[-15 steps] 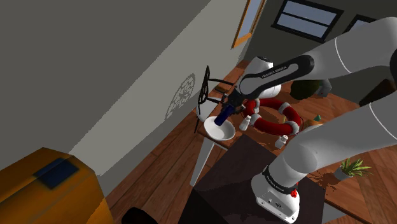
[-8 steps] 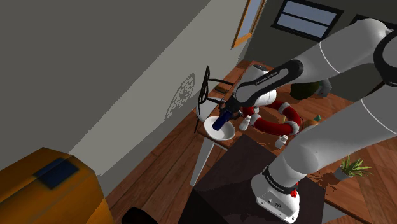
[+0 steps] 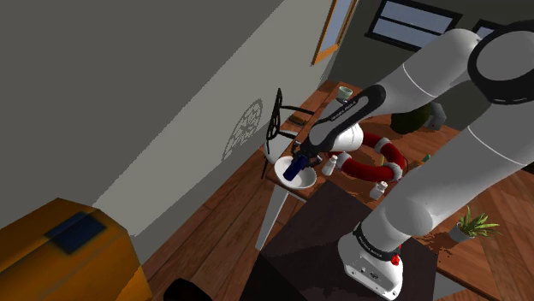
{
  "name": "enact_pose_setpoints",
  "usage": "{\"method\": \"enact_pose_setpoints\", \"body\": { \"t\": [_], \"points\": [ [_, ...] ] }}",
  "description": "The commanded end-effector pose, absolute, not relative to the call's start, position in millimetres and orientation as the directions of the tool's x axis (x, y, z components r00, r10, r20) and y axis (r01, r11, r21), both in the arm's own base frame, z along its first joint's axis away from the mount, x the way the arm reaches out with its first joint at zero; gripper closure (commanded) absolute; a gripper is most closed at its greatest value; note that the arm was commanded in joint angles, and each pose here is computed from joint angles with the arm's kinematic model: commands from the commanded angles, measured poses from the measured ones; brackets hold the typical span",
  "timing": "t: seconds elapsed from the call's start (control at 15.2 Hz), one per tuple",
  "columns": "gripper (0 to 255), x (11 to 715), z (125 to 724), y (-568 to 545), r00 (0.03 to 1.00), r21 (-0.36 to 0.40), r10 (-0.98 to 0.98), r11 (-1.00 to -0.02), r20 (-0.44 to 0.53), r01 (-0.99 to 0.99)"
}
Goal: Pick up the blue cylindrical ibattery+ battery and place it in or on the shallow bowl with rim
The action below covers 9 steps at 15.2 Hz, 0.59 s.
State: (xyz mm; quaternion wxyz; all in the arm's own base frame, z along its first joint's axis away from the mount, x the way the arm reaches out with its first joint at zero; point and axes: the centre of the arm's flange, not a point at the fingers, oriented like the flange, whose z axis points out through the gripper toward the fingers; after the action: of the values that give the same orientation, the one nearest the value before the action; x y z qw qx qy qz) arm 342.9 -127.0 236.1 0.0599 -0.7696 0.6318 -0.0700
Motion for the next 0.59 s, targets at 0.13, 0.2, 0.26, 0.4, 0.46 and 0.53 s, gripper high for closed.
{"method": "enact_pose_setpoints", "body": {
  "t": [0.13,0.2,0.26,0.4,0.46,0.53],
  "points": [
    [255,341.2,230.0,-127.0,0.192,-0.175,-0.981,-0.194,0.03,-0.965],
    [255,341.3,230.0,-126.9,0.192,-0.175,-0.981,-0.194,0.03,-0.965],
    [255,341.3,230.0,-126.9,0.192,-0.175,-0.981,-0.194,0.03,-0.965],
    [255,341.3,230.0,-126.9,0.192,-0.175,-0.981,-0.194,0.03,-0.965],
    [255,341.3,230.0,-126.9,0.192,-0.175,-0.981,-0.194,0.03,-0.965],
    [0,340.1,230.3,-127.0,0.192,-0.175,-0.981,-0.194,0.03,-0.965]
  ]
}}
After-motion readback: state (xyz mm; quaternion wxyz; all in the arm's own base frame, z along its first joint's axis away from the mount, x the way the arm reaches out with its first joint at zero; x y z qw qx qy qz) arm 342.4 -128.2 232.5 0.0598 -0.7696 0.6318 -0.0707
